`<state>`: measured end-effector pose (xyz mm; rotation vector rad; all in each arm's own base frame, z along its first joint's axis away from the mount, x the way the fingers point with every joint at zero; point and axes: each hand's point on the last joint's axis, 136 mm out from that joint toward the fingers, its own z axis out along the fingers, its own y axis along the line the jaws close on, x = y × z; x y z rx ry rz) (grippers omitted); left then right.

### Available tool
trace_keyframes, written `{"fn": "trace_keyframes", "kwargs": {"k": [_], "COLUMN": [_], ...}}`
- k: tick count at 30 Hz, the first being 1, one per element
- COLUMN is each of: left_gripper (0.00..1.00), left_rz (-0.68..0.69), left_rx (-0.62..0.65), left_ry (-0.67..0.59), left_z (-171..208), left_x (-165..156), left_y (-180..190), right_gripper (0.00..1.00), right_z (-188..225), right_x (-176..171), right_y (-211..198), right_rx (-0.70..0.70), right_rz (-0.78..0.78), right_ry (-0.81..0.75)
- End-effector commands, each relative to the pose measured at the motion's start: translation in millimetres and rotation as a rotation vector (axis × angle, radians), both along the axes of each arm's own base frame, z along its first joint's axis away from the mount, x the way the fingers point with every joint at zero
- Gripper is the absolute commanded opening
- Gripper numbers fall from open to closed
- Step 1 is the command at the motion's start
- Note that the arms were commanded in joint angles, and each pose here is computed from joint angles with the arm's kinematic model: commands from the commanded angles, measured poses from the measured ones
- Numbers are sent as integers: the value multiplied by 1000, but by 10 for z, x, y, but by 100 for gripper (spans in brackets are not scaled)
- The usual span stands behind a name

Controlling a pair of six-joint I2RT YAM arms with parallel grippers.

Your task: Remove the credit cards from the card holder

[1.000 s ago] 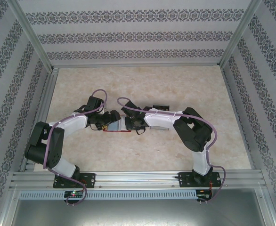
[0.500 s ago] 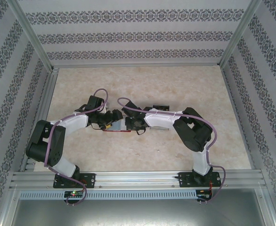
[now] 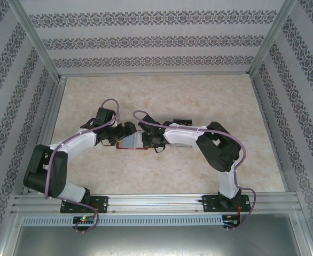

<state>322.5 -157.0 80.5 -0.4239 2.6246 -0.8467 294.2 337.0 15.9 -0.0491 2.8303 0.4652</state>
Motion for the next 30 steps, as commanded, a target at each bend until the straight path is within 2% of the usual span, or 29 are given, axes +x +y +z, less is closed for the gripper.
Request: {"fn": "trace_keyframes", "kwargs": {"k": [1,4,9,20,30], "left_gripper": [88,89,88,87,87], "left_rz": [50,44,5,-19,-34], "left_rx": [130,143,91,25,32], "left_ry": [24,60,100,43,107], "left_z": [-89,-183,-295,-180,-352], "left_x": [-70,-101,-126,-82,-127], "left_y": [226,236,116,13,-3], "right_gripper": [19,19,19,19,19], "right_z": [-129,-135,-125,-141,-142], "right_x": [-136,-143,-144,-161,-174], "right_y": [17,19,41,54,57], "right_rx": [-4,-5,-1,-2,-3], "right_rz": [11,13,16,17,18], "right_ry": [39,41,39,41,43]}}
